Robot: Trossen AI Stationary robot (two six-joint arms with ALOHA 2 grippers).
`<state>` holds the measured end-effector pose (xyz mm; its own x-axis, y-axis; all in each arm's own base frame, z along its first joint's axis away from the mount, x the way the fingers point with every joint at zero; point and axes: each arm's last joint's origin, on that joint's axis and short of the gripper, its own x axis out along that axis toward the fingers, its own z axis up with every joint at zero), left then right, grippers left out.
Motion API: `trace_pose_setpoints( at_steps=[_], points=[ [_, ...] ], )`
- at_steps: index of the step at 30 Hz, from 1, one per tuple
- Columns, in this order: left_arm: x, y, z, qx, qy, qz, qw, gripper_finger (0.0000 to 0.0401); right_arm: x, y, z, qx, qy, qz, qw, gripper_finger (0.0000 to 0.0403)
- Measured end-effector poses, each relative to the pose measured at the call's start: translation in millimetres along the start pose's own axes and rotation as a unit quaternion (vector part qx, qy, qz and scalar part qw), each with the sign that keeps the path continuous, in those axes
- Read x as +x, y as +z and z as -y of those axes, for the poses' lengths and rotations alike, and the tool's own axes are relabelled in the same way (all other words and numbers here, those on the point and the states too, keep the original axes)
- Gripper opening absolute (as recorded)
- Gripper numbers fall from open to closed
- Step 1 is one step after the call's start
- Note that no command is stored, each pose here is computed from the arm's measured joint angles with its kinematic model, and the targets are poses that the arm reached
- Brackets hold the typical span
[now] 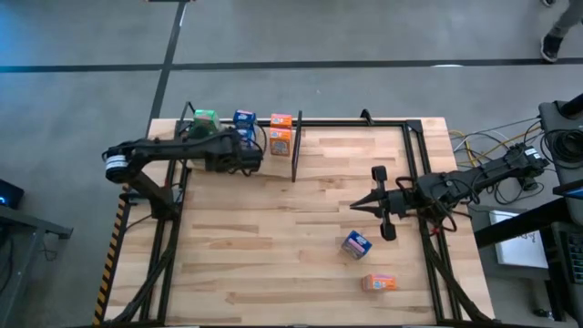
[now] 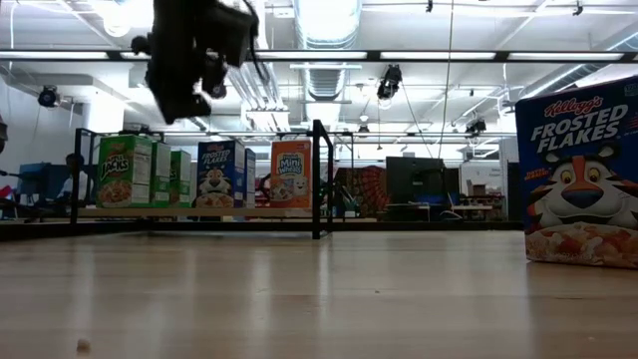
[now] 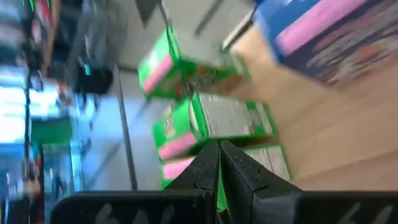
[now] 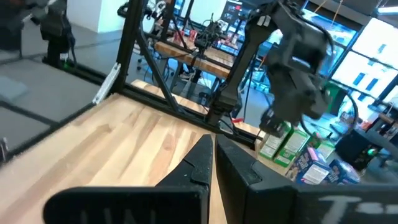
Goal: Stack cereal on shelf
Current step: Put the blue cereal box on the shelf aligned with the blue cereal boxes
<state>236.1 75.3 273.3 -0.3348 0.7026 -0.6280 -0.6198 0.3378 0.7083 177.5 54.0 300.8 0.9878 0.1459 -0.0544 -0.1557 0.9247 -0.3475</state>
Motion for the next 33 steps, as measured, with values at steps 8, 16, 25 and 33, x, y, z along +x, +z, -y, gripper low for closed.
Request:
trace_pose_setpoints(
  at_steps=[8, 16, 25, 33],
  points=[
    [-59, -26, -10, 0.043, -0.094, 0.178, 0.979, 0.0, 0, 1, 1, 0.102, -0.014, -0.003, 0.995, 0.0009],
    [-105, -72, -23, 0.018, -0.242, 0.394, 0.887, 0.0, 5, -6, 3, 0.239, -0.093, -0.05, 0.965, 0.0009],
    [-103, -99, -15, 0.011, -0.297, 0.505, 0.811, 0.0, 29, 19, 8, 0.304, -0.1, -0.056, 0.946, 0.0009],
    [-87, -108, -12, -0.004, -0.292, 0.544, 0.787, 0.0, 44, 31, 13, 0.426, -0.14, -0.189, 0.874, 0.0009]
  ],
)
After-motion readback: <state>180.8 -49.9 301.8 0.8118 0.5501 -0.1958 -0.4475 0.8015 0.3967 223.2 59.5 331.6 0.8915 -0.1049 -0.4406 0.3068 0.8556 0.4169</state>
